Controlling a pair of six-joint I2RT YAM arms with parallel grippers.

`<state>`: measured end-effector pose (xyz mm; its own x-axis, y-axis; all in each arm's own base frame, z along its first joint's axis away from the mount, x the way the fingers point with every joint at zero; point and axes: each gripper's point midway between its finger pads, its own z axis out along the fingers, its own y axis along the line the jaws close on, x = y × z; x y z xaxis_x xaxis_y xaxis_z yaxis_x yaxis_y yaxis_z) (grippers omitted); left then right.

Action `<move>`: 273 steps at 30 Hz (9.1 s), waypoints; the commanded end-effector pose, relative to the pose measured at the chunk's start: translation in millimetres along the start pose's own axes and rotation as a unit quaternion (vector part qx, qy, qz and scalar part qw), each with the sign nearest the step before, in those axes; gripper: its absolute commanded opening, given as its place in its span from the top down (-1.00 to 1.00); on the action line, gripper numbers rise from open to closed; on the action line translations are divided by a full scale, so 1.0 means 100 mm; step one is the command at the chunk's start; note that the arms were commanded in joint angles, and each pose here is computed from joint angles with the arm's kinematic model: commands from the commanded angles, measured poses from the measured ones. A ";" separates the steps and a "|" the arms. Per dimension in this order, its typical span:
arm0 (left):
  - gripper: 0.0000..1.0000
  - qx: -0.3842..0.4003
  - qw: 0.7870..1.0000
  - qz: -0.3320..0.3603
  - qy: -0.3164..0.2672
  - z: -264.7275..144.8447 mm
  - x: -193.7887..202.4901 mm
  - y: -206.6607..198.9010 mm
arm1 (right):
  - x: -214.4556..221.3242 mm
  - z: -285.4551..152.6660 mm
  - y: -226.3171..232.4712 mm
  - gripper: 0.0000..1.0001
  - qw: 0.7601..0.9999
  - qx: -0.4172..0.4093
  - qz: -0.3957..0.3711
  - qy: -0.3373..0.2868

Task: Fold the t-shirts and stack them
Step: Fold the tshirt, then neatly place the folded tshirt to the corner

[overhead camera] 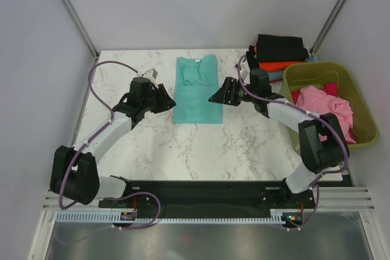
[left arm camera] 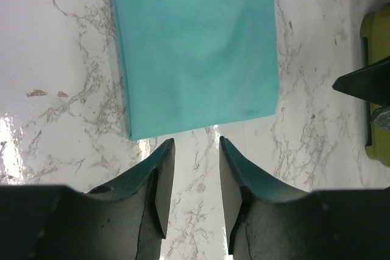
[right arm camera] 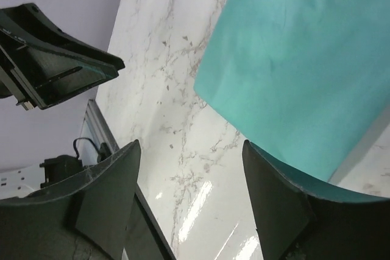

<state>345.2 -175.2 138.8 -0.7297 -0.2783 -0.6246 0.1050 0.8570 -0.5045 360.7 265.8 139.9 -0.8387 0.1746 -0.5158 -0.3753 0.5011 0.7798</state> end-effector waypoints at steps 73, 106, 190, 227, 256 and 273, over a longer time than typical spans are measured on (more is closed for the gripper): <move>0.96 0.046 0.998 -0.036 -0.020 -1.16 0.64 -0.42 | 0.71 -0.99 0.51 1.00 0.985 0.166 -0.010 -0.049; 0.15 0.015 0.986 -0.094 0.139 1.73 -0.89 0.40 | -1.05 0.74 -1.20 -0.35 0.963 0.266 0.029 0.020; -0.27 -0.071 0.988 0.126 0.043 -0.41 -0.49 0.08 | -0.22 0.94 -1.70 -0.19 0.979 0.197 0.030 0.050; -0.29 0.035 0.980 0.068 -0.183 -2.01 0.25 -0.03 | -2.75 -1.16 -0.22 1.00 0.921 0.234 -0.279 -0.140; -0.29 0.035 0.982 0.066 -0.172 -1.98 0.26 -0.03 | -3.68 -2.13 -0.20 1.00 0.904 0.185 -0.288 -0.258; -0.33 0.030 0.984 0.063 -0.162 -1.93 0.27 -0.01 | -3.97 -2.44 -1.31 1.00 0.913 0.139 -0.221 -0.314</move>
<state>191.5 -98.9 234.7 -0.4596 -0.2769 -0.8439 0.2397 0.8762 -0.4181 640.9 -81.8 308.8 -0.2774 0.3132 -0.9083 -0.3537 0.8457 0.3996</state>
